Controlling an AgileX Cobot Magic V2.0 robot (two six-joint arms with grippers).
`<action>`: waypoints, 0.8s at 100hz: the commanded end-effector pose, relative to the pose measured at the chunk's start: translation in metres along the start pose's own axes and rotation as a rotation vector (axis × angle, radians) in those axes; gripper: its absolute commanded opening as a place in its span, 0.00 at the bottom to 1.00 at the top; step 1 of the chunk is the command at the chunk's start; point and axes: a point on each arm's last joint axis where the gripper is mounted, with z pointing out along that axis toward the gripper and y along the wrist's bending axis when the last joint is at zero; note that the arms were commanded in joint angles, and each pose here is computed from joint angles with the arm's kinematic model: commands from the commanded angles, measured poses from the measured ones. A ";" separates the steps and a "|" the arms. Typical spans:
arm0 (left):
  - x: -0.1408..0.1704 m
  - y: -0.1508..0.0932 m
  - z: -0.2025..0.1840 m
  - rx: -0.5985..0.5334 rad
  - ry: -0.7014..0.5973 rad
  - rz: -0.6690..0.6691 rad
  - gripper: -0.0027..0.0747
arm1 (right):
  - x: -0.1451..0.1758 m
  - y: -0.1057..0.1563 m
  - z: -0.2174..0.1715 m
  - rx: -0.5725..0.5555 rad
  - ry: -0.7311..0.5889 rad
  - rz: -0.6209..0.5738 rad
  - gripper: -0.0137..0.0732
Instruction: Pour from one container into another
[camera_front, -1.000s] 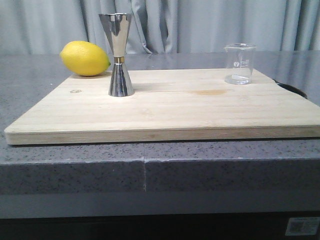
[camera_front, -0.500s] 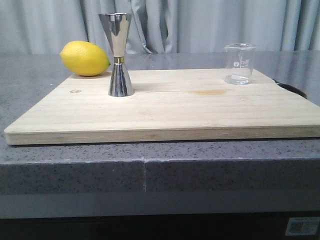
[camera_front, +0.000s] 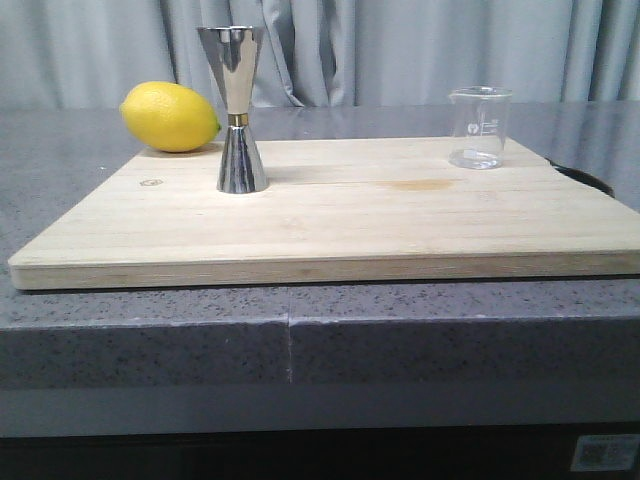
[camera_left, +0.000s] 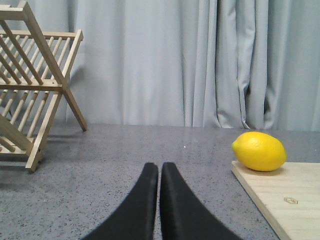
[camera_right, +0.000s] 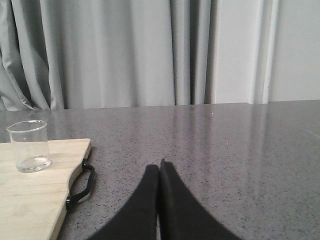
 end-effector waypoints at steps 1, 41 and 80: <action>0.001 -0.001 -0.002 0.009 -0.071 -0.017 0.01 | -0.006 0.000 -0.002 0.004 -0.077 -0.007 0.07; 0.001 -0.001 -0.002 0.009 -0.071 -0.017 0.01 | -0.005 0.004 -0.002 -0.070 -0.073 0.011 0.07; 0.001 -0.001 -0.002 0.009 -0.071 -0.017 0.01 | -0.005 0.008 -0.002 -0.156 -0.070 0.027 0.07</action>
